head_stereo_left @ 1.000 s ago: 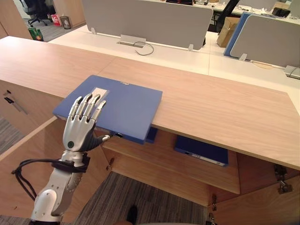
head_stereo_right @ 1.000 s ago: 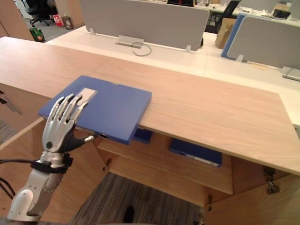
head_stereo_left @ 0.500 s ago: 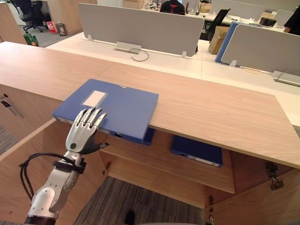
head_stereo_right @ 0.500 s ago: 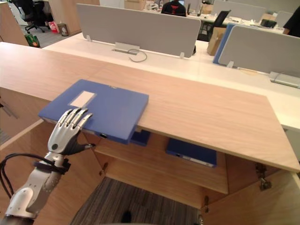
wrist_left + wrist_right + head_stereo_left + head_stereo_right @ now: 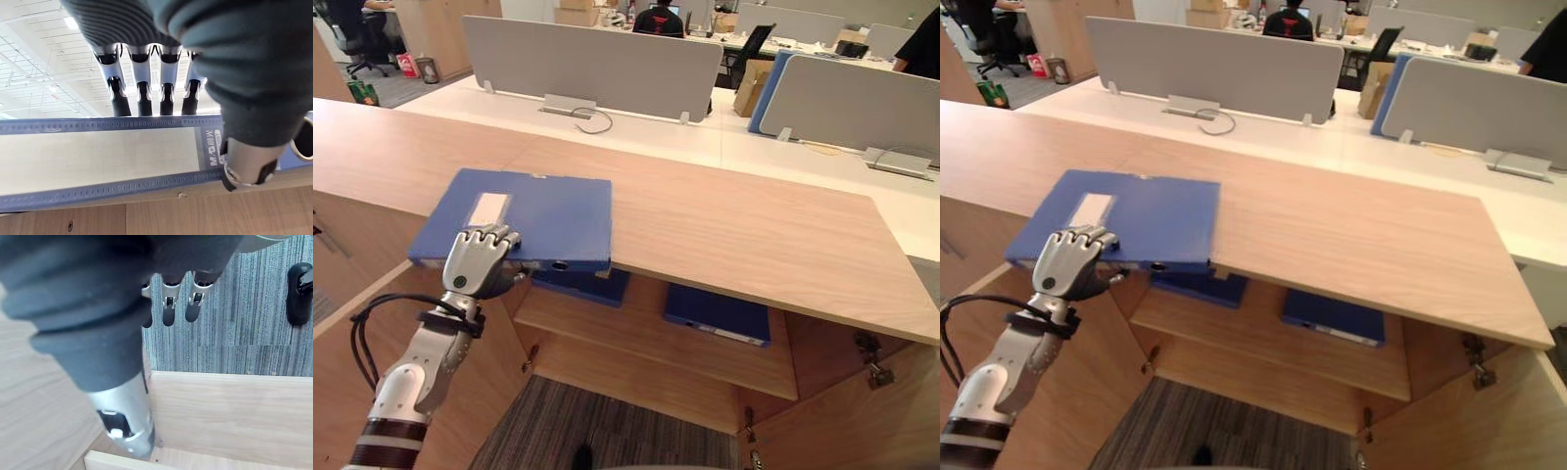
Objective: Walk over to the cabinet, pick up the folder, carry it to the office cabinet, place the folder inside the office cabinet, then close the office cabinet door
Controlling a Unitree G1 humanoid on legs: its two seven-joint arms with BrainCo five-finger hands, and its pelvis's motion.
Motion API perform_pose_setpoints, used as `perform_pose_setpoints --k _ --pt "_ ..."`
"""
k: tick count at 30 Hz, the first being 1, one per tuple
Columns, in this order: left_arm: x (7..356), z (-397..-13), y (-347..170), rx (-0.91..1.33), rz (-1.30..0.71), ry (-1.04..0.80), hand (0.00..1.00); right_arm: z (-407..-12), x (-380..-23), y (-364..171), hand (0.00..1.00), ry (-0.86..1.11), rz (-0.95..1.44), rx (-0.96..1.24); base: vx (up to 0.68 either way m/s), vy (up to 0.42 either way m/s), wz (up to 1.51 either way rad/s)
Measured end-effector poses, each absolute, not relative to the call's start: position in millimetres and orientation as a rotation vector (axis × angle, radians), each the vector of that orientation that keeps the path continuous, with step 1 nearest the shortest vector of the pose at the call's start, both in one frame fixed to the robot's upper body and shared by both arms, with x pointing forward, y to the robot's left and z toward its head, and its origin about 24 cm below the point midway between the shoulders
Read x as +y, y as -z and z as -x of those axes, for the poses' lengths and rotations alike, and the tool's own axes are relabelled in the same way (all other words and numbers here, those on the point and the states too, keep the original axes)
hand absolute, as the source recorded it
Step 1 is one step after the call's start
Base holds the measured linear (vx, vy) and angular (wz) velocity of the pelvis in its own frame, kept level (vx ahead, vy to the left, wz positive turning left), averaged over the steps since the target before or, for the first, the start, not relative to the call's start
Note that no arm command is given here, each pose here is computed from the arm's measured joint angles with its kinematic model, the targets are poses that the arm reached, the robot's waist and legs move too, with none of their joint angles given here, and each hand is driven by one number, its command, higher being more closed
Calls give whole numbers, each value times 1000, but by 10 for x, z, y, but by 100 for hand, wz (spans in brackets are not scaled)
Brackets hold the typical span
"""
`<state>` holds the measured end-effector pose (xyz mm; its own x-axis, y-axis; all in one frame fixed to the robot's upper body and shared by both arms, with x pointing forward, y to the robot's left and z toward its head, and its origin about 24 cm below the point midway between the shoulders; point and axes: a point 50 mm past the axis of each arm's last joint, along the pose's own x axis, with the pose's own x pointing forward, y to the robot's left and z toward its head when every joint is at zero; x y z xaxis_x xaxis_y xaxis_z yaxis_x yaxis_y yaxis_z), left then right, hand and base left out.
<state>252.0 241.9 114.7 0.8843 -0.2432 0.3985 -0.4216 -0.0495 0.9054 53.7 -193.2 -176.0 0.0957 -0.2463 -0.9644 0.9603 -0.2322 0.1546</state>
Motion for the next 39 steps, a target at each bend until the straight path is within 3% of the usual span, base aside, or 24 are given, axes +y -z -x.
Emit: perform_pose_setpoints --k 26,27,39 --pt "2469 -2563 -1150 -507 -1634 -190 100 -527 -1926 1762 0 1371 -1239 835 -4 -4 -1" --pt "2470 -2564 -1151 -507 -1633 -191 0 -527 -1925 1762 0 1370 -1239 836 0 0 0" --pt "2551 -2555 -1224 -515 -1617 -309 0 -527 -1916 1764 0 1367 -1247 843 0 0 0"
